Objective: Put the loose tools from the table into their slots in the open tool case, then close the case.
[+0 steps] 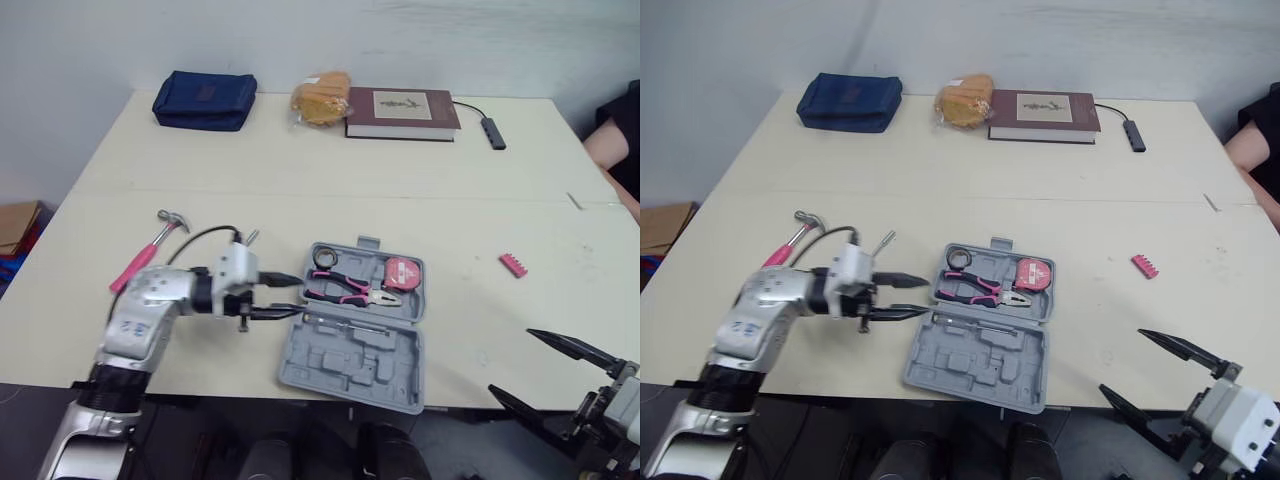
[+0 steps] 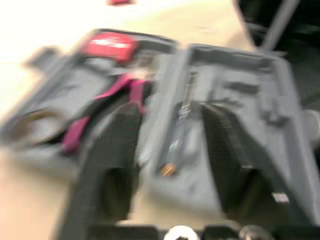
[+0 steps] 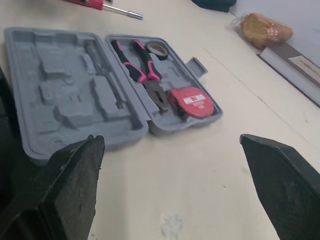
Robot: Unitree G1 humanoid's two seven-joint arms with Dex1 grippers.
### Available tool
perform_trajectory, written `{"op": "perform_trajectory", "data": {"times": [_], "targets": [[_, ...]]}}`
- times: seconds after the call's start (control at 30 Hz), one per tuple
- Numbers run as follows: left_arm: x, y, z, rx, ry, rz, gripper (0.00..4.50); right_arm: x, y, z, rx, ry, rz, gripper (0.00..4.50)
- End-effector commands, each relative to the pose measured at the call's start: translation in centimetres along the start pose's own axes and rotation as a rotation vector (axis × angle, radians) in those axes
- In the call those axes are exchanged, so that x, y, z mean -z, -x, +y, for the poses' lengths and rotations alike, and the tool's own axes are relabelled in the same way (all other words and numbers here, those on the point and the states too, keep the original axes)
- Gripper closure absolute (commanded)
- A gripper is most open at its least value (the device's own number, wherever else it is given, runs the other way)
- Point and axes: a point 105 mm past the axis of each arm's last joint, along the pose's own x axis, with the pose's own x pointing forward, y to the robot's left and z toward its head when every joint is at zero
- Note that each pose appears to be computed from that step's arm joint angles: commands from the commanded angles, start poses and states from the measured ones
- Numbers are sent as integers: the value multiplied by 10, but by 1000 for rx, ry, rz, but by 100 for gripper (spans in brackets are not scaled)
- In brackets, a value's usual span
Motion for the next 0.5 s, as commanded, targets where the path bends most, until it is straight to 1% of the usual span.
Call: {"op": "perform_trajectory", "data": {"times": [0.03, 0.07, 0.1, 0.17, 0.2, 0.23, 0.37, 0.4, 0.43, 0.5], "targets": [[10, 64, 21, -286, 1, 18, 81, 4, 19, -12, 73, 63, 19, 0], [17, 96, 28, -417, 11, 39, 32, 9, 26, -16, 104, 72, 36, 0], [24, 124, 31, -531, 27, 69, 3, 12, 31, -20, 136, 83, 49, 0], [34, 172, 34, -729, 36, 122, 3, 19, 43, -28, 206, 85, 73, 0], [35, 189, 35, -804, 17, 139, 3, 23, 49, -31, 234, 88, 87, 0], [36, 210, 37, -912, 32, 136, 3, 28, 57, -34, 270, 81, 104, 0], [42, 261, 29, -1143, 76, 152, 3, 44, 78, -38, 340, 71, 158, 0], [48, 284, 19, -1228, 116, 177, 3, 49, 86, -40, 379, 61, 177, 0], [55, 308, 5, -1300, 149, 226, 3, 54, 95, -42, 416, 51, 198, 0], [63, 340, -17, -1409, 206, 287, 3, 61, 108, -44, 461, 42, 231, 0]]}}
